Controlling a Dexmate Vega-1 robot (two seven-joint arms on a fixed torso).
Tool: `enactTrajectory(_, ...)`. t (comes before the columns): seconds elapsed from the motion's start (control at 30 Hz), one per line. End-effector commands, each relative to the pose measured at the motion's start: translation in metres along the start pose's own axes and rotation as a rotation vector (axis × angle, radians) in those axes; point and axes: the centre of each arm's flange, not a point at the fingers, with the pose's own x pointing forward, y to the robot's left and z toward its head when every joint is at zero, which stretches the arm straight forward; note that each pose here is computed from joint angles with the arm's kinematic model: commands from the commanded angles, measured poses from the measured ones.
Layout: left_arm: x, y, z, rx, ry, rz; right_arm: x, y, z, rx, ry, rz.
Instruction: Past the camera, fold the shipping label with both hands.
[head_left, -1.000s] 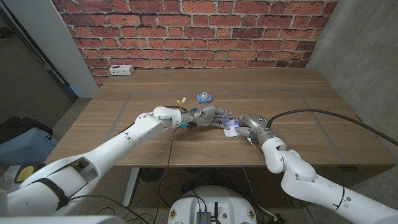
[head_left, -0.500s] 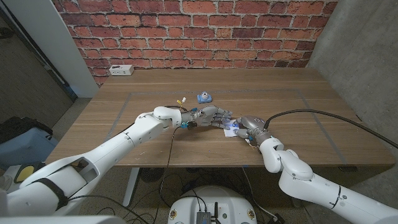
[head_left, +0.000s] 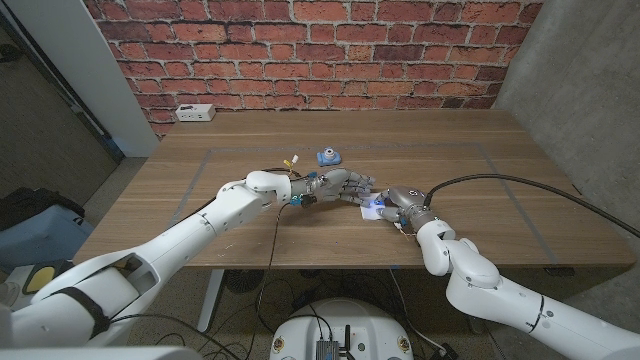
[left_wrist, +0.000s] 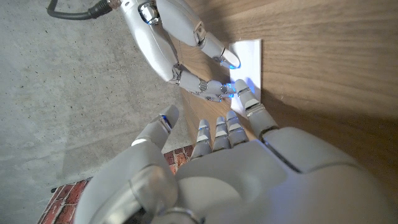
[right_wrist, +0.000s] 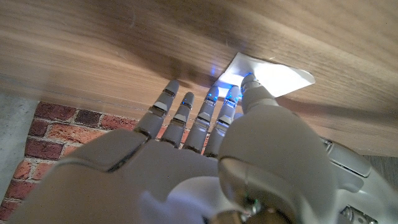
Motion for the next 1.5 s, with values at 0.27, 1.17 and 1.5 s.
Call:
enactTrajectory(0.27, -0.021, 0.002, 0.061, 0.554, -0.064, 0.212, 0.005, 0.003, -0.001, 0.004, -0.002, 0.008)
enactTrajectory(1.17, 0.008, -0.015, 0.104, 1.203, 0.163, 0.085, 0.007, 0.0, -0.001, 0.014, -0.006, -0.003)
enactTrajectory(1.5, 0.018, -0.018, 0.104, 1.252, 0.224, 0.003, 0.007, -0.001, -0.001, 0.018, 0.001, -0.007)
